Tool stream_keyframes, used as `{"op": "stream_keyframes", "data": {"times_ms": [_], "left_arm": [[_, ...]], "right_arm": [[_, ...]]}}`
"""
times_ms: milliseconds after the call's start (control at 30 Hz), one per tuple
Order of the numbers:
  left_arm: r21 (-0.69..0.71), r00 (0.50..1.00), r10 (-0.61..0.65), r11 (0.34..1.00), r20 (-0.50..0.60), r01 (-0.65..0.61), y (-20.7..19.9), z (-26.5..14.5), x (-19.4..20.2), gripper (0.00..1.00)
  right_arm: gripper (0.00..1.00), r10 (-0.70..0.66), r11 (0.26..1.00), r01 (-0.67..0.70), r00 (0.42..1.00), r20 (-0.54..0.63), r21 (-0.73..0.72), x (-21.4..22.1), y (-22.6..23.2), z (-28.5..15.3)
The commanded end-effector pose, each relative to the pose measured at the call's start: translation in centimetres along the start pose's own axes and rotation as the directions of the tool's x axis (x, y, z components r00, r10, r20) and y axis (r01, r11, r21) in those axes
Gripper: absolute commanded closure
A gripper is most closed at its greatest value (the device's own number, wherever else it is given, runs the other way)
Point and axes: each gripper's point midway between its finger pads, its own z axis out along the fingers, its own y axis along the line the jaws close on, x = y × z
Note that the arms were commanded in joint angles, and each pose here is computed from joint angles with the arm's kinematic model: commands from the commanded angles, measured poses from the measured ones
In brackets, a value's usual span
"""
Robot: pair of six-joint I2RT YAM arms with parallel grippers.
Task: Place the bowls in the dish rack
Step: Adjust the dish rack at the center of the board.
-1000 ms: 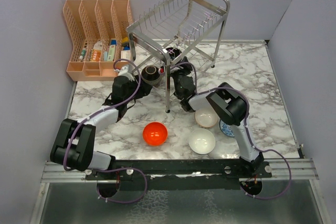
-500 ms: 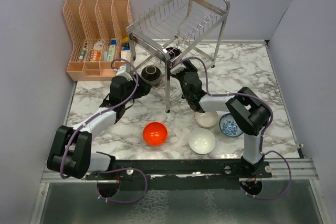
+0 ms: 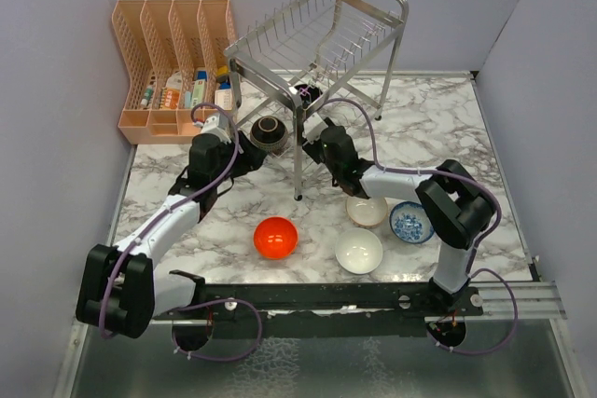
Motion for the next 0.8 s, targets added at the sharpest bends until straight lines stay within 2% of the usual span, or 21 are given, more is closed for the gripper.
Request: {"op": "stream_keyframes", "data": {"times_ms": [0, 100, 367, 600, 767], "left_arm": [[0.0, 0.999, 0.019, 1.0, 0.033, -0.019, -0.8, -0.7, -1.7, 0.35], [0.011, 0.999, 0.011, 1.0, 0.03, -0.011, -1.0, -0.9, -1.7, 0.35], [0.018, 0.999, 0.023, 1.0, 0.031, -0.024, -1.5, -2.1, -1.9, 0.35], [0.021, 0.998, 0.032, 0.999, 0.051, -0.033, -1.9, -3.3, -2.5, 0.35], [0.012, 0.997, 0.044, 0.999, 0.07, -0.045, -2.0, -4.1, -3.0, 0.35]], "right_arm": [[0.47, 0.126, 0.978, -0.128, 0.992, -0.027, -0.163, -1.6, 2.4, -1.1], [0.48, 0.168, 0.951, -0.182, 0.983, -0.074, -0.251, -1.0, 4.3, -1.9], [0.48, 0.253, 0.88, -0.283, 0.959, -0.128, -0.38, -0.3, 6.6, -5.0], [0.5, 0.249, 0.89, -0.314, 0.942, -0.227, -0.329, 2.5, 6.9, -5.1], [0.51, 0.257, 0.895, -0.322, 0.938, -0.234, -0.307, 2.9, 6.8, -4.9]]}}
